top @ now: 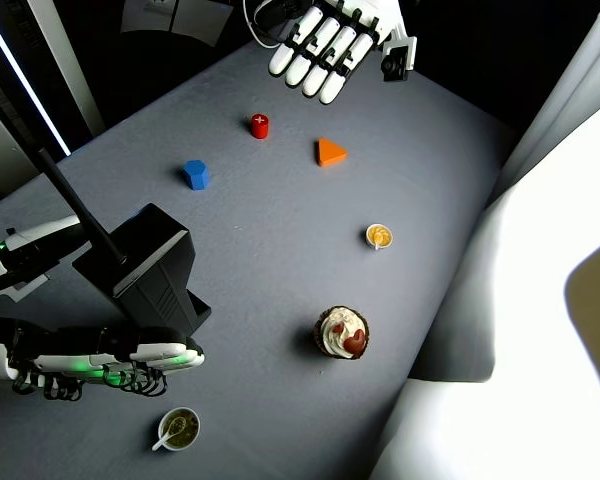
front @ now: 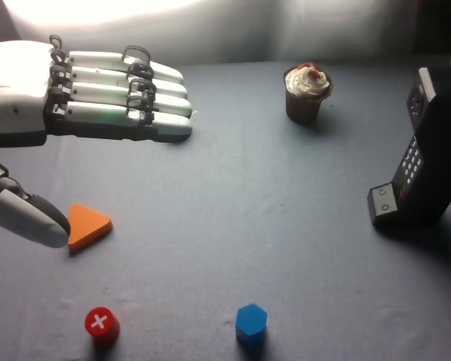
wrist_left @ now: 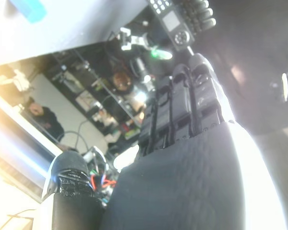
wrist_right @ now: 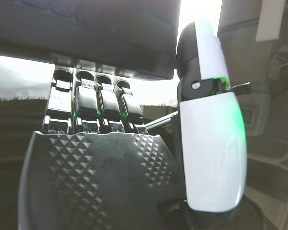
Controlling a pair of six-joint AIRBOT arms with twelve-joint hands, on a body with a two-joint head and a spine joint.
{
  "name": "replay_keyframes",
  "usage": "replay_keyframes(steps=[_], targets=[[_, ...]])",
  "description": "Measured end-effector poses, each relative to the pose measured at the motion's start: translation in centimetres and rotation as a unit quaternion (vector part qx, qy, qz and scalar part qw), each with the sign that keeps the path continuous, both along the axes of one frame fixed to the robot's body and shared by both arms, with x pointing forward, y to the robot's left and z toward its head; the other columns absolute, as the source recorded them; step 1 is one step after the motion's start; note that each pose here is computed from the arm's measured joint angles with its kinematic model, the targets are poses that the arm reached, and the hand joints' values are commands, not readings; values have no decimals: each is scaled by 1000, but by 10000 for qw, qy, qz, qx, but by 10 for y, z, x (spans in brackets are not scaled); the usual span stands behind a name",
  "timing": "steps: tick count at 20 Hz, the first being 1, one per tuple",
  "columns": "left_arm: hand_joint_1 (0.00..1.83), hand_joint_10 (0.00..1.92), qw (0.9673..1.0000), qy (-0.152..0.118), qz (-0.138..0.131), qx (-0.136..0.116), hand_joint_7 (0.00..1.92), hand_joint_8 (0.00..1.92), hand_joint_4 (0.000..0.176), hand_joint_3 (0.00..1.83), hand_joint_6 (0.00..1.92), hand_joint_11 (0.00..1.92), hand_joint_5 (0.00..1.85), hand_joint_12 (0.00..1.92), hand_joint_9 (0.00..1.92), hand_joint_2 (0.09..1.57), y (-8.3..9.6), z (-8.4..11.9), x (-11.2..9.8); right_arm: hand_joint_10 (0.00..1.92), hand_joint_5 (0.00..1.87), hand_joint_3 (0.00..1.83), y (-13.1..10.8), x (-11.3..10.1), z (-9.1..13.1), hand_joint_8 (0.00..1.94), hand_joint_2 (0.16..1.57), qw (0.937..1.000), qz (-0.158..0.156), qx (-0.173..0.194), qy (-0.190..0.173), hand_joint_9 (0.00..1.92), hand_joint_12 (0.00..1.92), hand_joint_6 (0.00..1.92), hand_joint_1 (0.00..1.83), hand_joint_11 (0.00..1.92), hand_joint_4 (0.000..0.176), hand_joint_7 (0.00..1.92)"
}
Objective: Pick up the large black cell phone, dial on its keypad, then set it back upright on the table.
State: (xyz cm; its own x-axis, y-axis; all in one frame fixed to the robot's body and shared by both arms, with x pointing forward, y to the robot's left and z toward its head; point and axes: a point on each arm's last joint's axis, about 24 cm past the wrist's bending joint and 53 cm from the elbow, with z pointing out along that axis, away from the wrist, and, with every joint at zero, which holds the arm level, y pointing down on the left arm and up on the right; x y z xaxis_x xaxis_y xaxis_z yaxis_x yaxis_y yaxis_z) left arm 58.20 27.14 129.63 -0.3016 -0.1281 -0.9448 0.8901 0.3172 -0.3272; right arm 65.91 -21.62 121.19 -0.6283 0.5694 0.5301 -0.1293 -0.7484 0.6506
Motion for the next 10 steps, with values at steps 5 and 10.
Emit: replay_keyframes(steps=[5, 10], targets=[[0, 3, 10000, 3, -4, -10, 112, 3, 0, 0, 3, 0, 97, 242, 95, 1107, 0, 0, 0, 3, 92, 0, 8, -2, -1, 2, 1031, 9999, 112, -12, -16, 82, 351, 2, 1088, 0, 0, 71], [0, 1, 10000, 10, -2, -14, 125, 3, 0, 0, 3, 0, 120, 259, 97, 1109, 0, 0, 0, 10, 197, 0, 9, -2, -1, 7, 991, 9999, 121, -9, -12, 157, 576, 9, 1133, 0, 0, 172]])
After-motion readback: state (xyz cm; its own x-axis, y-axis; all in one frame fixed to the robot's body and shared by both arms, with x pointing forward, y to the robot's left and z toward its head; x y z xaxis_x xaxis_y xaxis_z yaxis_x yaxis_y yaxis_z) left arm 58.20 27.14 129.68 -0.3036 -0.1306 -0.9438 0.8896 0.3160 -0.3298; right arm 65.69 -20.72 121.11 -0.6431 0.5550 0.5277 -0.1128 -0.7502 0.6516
